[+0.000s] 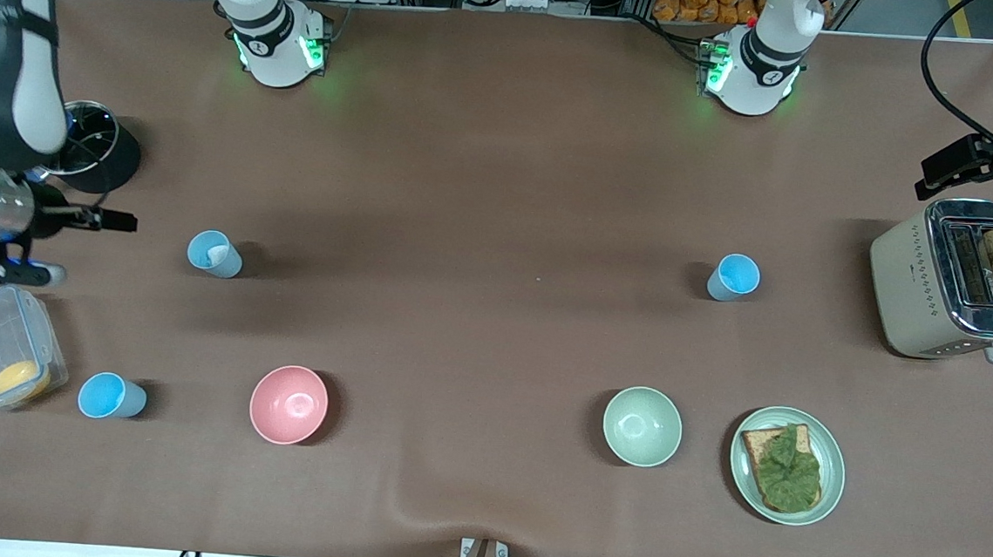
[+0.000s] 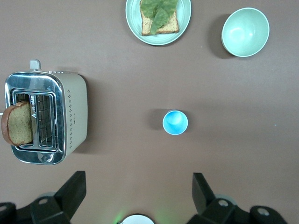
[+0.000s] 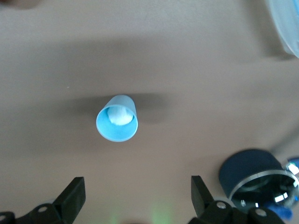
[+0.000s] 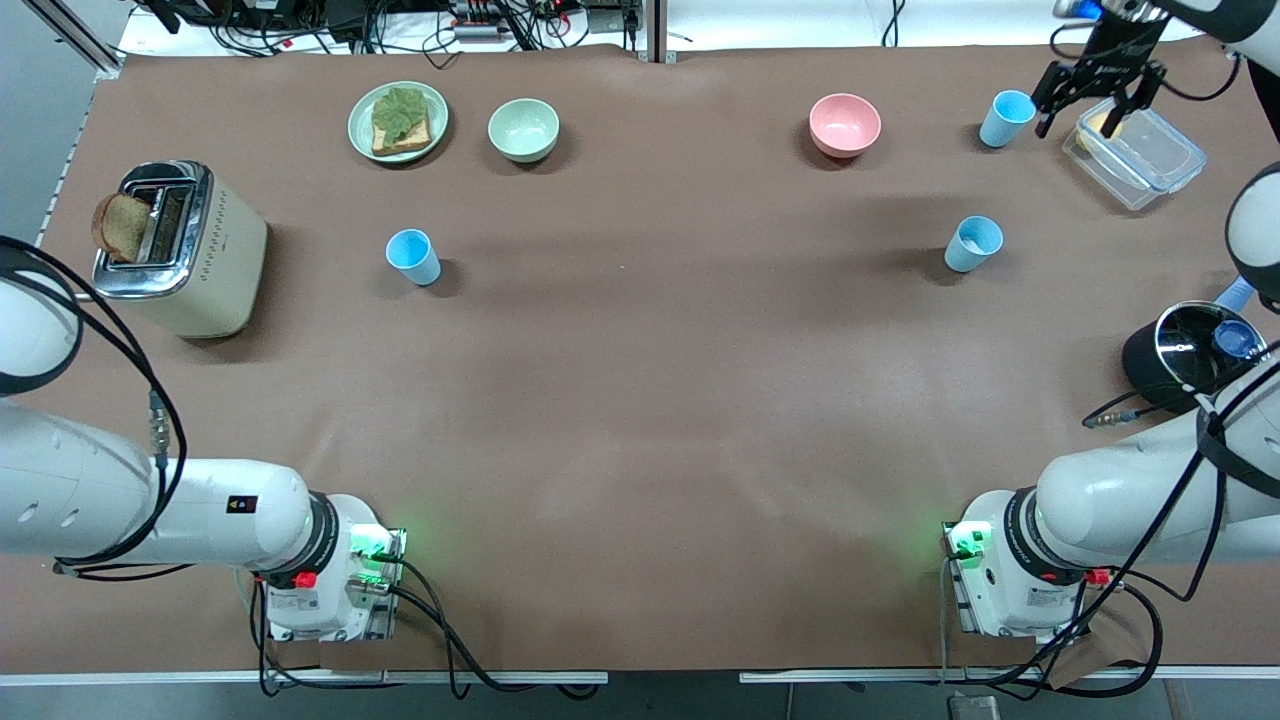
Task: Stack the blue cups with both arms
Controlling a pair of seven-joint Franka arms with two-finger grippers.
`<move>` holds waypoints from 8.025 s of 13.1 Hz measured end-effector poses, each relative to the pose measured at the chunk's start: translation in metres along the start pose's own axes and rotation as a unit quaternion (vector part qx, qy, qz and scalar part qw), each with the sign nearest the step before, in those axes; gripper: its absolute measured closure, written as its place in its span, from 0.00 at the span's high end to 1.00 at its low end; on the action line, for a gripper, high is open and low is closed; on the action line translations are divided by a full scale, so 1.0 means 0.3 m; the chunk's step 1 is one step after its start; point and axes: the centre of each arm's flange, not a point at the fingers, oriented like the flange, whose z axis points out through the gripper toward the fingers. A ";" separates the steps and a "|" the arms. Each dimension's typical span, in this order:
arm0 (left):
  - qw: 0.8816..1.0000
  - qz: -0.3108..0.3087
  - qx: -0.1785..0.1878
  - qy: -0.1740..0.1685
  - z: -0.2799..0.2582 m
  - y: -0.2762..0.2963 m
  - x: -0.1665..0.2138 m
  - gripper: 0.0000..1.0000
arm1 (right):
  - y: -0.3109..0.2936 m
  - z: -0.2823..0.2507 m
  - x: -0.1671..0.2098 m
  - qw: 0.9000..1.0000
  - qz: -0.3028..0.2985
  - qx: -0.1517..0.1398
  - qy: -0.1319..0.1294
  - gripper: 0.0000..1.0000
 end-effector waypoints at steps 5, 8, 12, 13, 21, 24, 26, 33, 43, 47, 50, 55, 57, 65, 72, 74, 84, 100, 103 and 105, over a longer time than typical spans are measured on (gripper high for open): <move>1.000 0.000 0.000 0.000 0.000 0.000 -0.001 1.00 | -0.008 0.358 0.043 0.999 -0.051 -0.002 0.017 1.00; 1.000 0.000 0.000 0.000 -0.001 0.001 -0.001 1.00 | 0.010 0.475 0.020 0.998 -0.063 0.001 0.010 1.00; 1.000 0.002 0.000 0.000 -0.004 0.008 -0.005 1.00 | 0.010 0.567 0.037 0.998 -0.065 0.003 -0.006 1.00; 1.000 0.002 0.000 0.000 -0.005 0.006 -0.005 1.00 | 0.009 0.588 0.043 0.998 -0.065 0.003 -0.009 1.00; 1.000 0.000 0.000 0.000 -0.004 0.000 -0.005 1.00 | -0.013 0.656 0.050 0.998 -0.050 0.037 -0.028 0.22; 1.000 0.000 0.000 0.000 -0.004 0.000 -0.005 1.00 | -0.055 0.609 0.057 0.996 -0.049 0.054 -0.047 0.04; 1.000 0.000 0.000 0.000 -0.004 0.000 -0.005 1.00 | -0.160 0.520 0.073 0.995 -0.021 0.079 -0.062 0.04; 1.000 0.000 0.000 0.000 -0.005 -0.001 -0.005 1.00 | -1.166 0.325 -0.053 0.990 0.110 0.076 -0.048 0.04; 1.000 0.000 0.000 -0.001 -0.005 -0.001 -0.005 1.00 | -1.743 0.644 -0.087 0.986 0.132 0.098 -0.018 0.04; 1.000 0.000 0.000 -0.001 -0.004 -0.001 -0.005 1.00 | -1.748 0.644 -0.067 0.983 0.142 0.118 -0.011 0.06; 1.000 0.000 0.000 -0.001 -0.004 -0.001 -0.005 1.00 | -1.733 0.540 -0.030 0.982 0.141 0.123 -0.012 0.38; 1.000 -0.001 0.000 -0.001 -0.004 -0.004 -0.005 1.00 | -1.358 0.192 0.134 0.982 0.136 0.117 -0.060 0.95; 1.000 -0.002 0.000 -0.001 -0.004 -0.007 -0.005 1.00 | -1.081 0.086 0.202 0.987 0.116 0.098 -0.043 1.00; 1.000 0.001 -0.005 -0.001 -0.005 0.003 -0.006 1.00 | -0.365 -0.197 0.103 1.000 0.022 0.014 0.011 1.00; 0.999 0.008 -0.037 -0.004 0.055 0.049 0.046 1.00 | -0.152 -0.471 -0.275 0.995 0.046 0.014 0.090 1.00; 0.999 0.009 -0.038 -0.014 0.159 0.070 0.120 1.00 | -0.151 -0.511 -0.322 0.994 0.045 0.012 0.097 1.00; 0.998 0.045 -0.019 -0.034 0.735 0.192 0.195 1.00 | -0.134 -0.544 -0.338 0.993 0.041 0.013 0.110 1.00; 0.997 0.067 -0.012 -0.032 1.313 0.406 -0.030 1.00 | -0.125 -0.537 -0.334 0.993 0.040 0.013 0.106 1.00; 0.997 0.066 -0.009 -0.042 1.345 0.400 -0.044 1.00 | -0.126 -0.537 -0.334 0.993 0.040 0.013 0.106 1.00; 0.997 0.065 -0.008 -0.048 1.366 0.396 -0.048 0.79 | -0.127 -0.537 -0.334 0.993 0.040 0.013 0.106 1.00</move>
